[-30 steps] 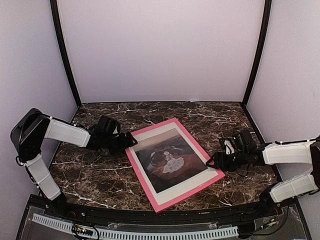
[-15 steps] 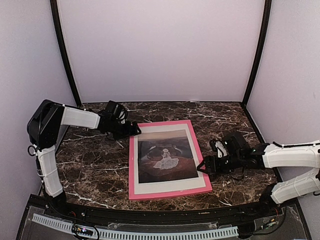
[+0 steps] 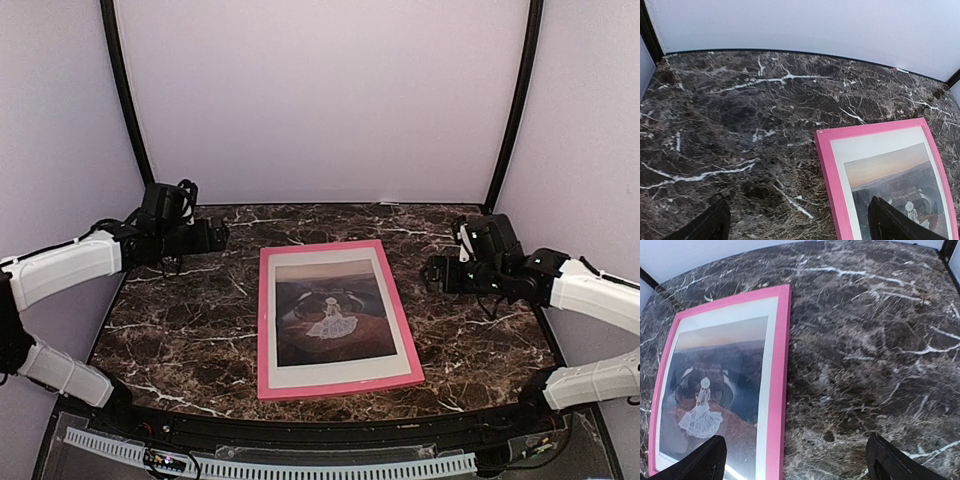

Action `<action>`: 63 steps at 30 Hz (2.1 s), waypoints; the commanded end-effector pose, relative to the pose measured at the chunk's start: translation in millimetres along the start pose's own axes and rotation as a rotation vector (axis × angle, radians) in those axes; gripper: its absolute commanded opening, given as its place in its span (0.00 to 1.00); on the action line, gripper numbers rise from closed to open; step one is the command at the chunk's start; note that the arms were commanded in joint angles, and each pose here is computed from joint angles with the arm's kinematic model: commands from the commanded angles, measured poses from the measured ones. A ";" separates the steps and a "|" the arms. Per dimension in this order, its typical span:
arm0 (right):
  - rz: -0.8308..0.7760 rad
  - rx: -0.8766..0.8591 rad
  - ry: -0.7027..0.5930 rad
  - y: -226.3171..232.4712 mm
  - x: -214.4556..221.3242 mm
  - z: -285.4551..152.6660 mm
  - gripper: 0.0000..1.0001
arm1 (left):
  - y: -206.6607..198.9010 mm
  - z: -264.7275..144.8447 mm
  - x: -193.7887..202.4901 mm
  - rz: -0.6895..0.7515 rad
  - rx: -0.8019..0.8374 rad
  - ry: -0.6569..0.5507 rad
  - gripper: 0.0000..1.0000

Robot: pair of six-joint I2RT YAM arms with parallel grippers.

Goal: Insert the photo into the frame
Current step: Rotate the photo frame at the center of the board, then reset both arms

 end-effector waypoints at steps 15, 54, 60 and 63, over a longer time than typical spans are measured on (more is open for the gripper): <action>-0.118 0.081 -0.336 -6.2 -88.7 -60.0 0.99 | 42.5 -109.3 2.7 0.015 -0.102 -0.174 0.99; -0.125 0.115 -0.437 -28.3 -82.8 -94.2 0.99 | 26.6 -162.3 12.2 0.046 0.022 -0.374 0.99; -0.124 0.122 -0.434 -29.6 -82.0 -93.2 0.99 | 26.2 -159.4 14.0 0.046 0.021 -0.360 0.99; -0.126 0.118 -0.435 -28.4 -82.9 -93.5 0.99 | 25.6 -159.1 14.2 0.045 0.026 -0.365 0.99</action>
Point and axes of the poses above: each gripper's point midway between its finger pads, its own z axis out along the fingers, its own y axis along the line the jaws close on, x = y × z, the point moved 2 cm from there along -z, back along the fingers, and after that the axes turned 7 degrees about z, right-handed, at the moved point
